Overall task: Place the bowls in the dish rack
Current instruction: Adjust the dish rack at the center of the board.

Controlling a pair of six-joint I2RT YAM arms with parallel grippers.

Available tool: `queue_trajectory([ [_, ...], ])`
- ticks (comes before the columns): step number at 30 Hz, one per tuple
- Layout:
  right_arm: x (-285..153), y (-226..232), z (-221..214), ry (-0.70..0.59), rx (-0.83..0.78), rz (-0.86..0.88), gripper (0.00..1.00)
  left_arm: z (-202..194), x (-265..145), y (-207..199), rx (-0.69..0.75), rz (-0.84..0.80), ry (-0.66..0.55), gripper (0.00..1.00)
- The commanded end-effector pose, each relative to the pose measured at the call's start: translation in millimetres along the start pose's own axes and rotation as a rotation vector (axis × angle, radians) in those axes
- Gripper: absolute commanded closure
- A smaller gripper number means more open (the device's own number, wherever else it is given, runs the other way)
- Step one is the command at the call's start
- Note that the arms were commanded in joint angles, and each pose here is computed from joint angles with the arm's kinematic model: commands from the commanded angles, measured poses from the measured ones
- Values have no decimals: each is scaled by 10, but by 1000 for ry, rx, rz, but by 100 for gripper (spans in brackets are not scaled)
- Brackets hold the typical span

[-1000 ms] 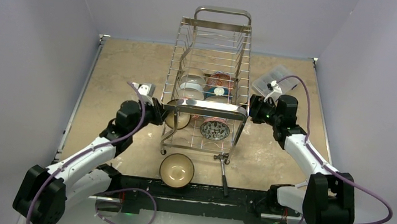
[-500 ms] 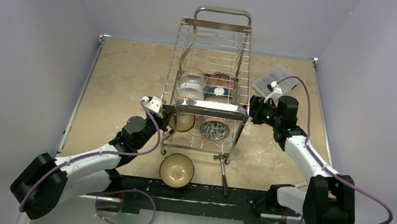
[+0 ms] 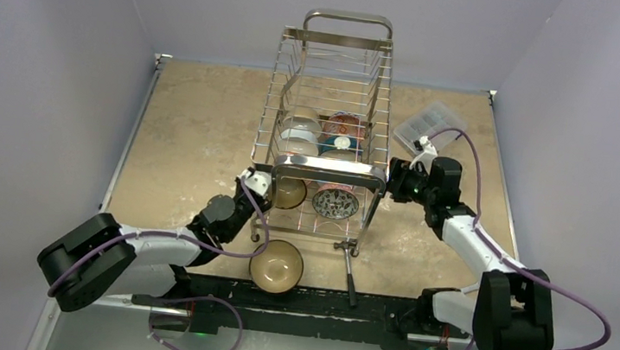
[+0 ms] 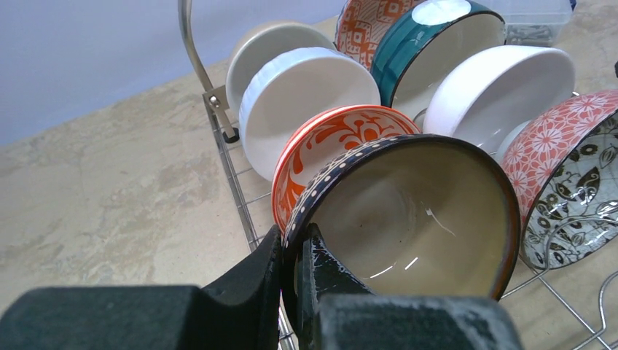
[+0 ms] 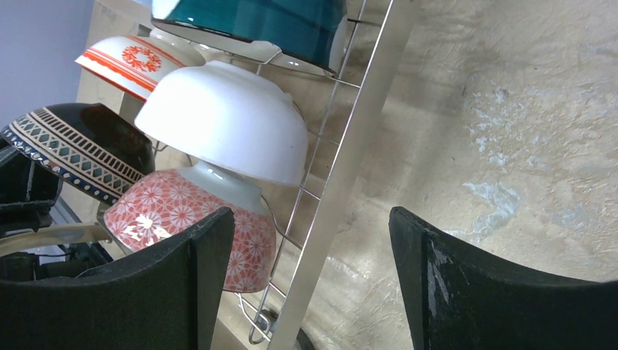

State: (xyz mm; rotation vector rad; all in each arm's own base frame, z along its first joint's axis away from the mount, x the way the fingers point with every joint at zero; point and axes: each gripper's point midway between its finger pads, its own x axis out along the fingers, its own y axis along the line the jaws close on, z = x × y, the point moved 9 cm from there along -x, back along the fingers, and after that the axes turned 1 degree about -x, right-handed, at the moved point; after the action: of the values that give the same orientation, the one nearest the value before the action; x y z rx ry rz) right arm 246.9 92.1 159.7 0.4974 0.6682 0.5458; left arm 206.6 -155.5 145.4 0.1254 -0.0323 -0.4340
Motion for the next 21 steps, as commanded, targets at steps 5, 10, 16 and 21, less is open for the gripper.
queue_trajectory([
  [5,94,-32,-33,18,9,57,23,307,68,51,51,99,-212,100],
  [10,175,-76,-63,36,22,79,31,266,87,30,85,101,-208,100],
  [16,323,-130,-12,60,37,99,52,263,120,-5,92,102,-207,100],
  [21,465,-216,47,82,41,76,71,284,125,-22,108,100,-209,100],
])
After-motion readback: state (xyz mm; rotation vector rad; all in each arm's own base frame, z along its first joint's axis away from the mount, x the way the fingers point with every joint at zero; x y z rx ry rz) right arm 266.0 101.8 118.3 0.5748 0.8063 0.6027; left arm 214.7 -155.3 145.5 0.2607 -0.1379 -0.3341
